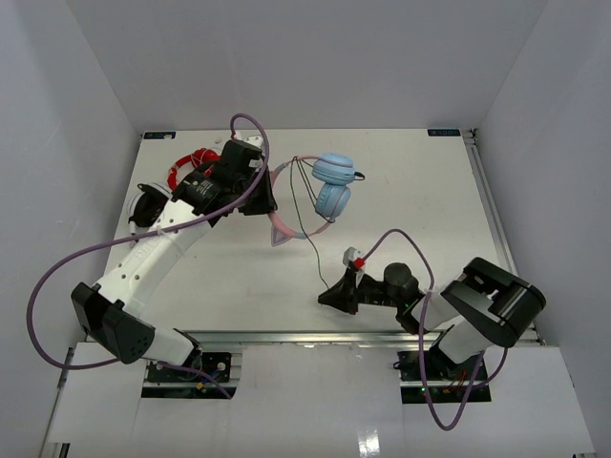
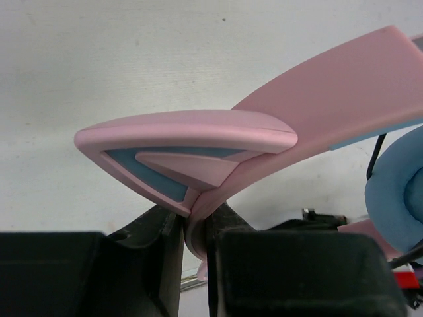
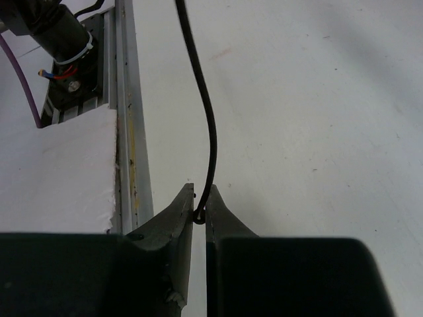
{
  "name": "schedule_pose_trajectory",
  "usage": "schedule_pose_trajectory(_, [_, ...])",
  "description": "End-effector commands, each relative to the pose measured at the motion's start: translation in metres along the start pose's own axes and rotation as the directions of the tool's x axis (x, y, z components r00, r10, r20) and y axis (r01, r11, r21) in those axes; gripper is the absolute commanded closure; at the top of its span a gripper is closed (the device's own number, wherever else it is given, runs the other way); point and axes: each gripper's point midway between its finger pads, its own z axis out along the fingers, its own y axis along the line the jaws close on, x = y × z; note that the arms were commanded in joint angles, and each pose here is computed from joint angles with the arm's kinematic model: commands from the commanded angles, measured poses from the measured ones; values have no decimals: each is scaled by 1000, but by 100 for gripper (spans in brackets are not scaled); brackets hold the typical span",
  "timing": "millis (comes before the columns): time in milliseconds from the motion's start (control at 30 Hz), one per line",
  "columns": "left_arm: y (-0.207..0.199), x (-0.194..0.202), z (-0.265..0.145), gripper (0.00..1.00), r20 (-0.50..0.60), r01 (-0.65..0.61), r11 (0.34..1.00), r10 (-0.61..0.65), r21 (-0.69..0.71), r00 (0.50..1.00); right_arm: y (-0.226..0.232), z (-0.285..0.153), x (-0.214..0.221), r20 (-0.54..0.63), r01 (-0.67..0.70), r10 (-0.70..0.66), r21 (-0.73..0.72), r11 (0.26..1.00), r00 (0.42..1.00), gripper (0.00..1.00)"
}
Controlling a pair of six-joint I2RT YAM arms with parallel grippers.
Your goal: Wrap the headphones
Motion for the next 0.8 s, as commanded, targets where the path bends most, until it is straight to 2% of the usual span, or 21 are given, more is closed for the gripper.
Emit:
schedule_pose_trajectory(0, [12, -44, -21, 100, 160, 68, 996, -57, -66, 986, 36, -30, -120, 472, 381, -365, 65, 922, 803, 92])
schedule_pose_trajectory(267, [39, -60, -33, 100, 235, 108, 971, -56, -214, 970, 45, -59, -111, 482, 396, -404, 124, 910, 777, 92])
schedule_pose_trajectory(467, [55, -60, -32, 100, 249, 124, 949, -51, -289, 967, 57, -82, -115, 528, 422, -442, 167, 891, 725, 92])
schedule_pose_trajectory(600, [52, -59, -31, 100, 243, 128, 956, -62, -263, 968, 46, -93, -115, 521, 407, -481, 259, 876, 705, 92])
schedule_pose_trajectory(667, [47, -58, -33, 100, 239, 124, 964, -67, -234, 969, 30, -91, -111, 479, 373, -482, 310, 875, 733, 92])
schedule_pose_trajectory(767, [34, -55, -35, 100, 225, 108, 982, -72, -155, 972, 20, -86, -112, 453, 361, -487, 338, 869, 747, 92])
